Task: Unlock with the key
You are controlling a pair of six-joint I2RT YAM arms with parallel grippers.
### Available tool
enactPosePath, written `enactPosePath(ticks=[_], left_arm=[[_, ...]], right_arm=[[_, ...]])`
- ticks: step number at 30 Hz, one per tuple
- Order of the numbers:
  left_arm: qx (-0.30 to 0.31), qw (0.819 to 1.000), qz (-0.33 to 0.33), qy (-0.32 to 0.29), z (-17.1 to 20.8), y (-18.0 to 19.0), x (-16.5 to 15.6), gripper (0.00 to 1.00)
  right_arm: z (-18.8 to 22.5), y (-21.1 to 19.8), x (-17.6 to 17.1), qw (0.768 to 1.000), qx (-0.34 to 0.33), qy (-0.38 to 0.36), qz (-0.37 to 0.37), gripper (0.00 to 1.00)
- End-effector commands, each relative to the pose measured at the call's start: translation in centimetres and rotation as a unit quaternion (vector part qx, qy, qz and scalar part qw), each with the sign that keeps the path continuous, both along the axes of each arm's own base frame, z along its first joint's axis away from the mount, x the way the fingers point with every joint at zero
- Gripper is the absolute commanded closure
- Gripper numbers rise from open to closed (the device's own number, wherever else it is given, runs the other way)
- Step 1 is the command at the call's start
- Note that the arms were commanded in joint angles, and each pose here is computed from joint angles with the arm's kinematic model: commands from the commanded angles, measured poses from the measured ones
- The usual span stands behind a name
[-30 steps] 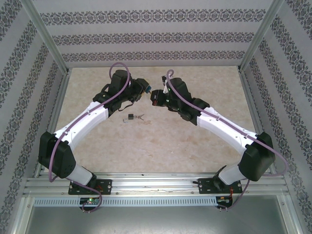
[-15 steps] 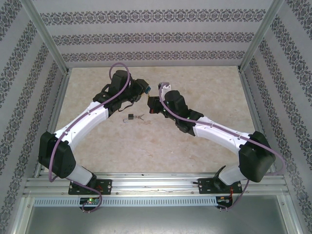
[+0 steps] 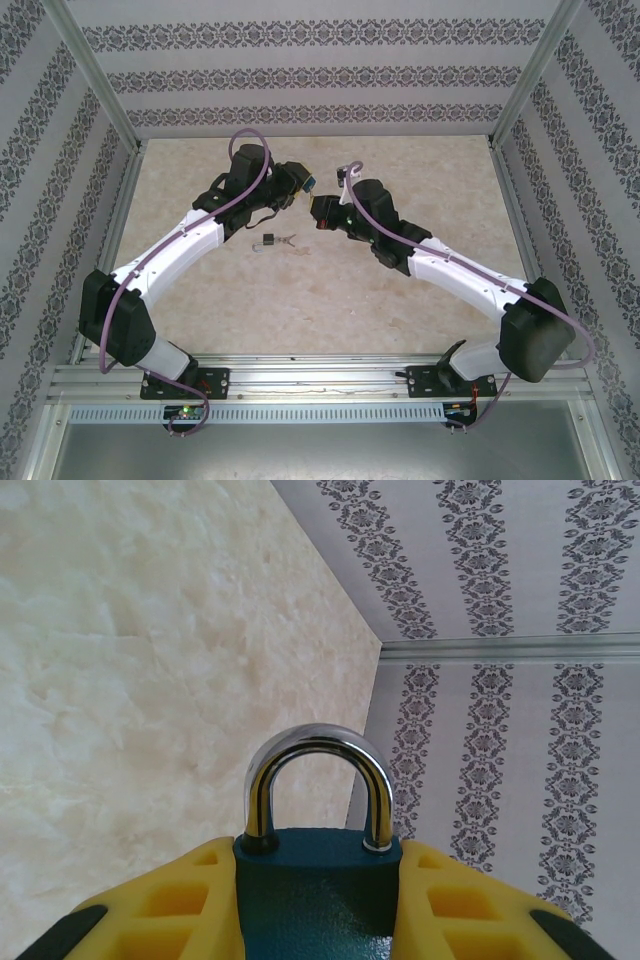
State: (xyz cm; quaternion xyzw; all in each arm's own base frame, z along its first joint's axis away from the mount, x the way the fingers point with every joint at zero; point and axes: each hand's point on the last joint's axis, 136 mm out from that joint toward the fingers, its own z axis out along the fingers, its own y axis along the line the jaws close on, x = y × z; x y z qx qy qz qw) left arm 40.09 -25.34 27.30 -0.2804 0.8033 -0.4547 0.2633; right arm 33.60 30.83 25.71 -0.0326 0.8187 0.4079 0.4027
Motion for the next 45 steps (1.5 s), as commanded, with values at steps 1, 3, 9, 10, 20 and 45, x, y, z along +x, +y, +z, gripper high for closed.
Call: enactPosePath(ticks=[1,3,9,10,20,45], left_arm=[[-0.006,0.996,-0.080,0.037,-1.3,-3.1,-3.4,0.72],[-0.002,0.996,-0.079,0.037,-1.3,-3.0,-3.5,0.72],[0.014,0.996,-0.079,0.040,-1.5,-2.8,-3.6,0.72],[0.017,0.996,-0.079,0.040,-1.6,-2.7,-3.7,0.72],[0.041,0.993,-0.083,0.076,-4.1,-3.2,-4.5,0.73],[0.228,0.962,-0.037,0.147,-9.0,1.8,-7.5,0.74]], right_arm=[[6.6,1.1,-0.2,0.997,0.064,-0.043,0.031,1.00],[6.6,0.9,-0.2,0.997,0.068,-0.029,0.030,1.00],[5.9,0.1,0.0,0.998,0.063,0.012,0.022,1.00],[5.5,0.0,0.0,0.998,0.064,0.020,0.020,1.00],[0.9,-1.6,-0.9,0.996,0.065,0.053,0.002,1.00],[-7.4,0.8,-1.1,0.992,0.094,0.081,0.018,1.00]])
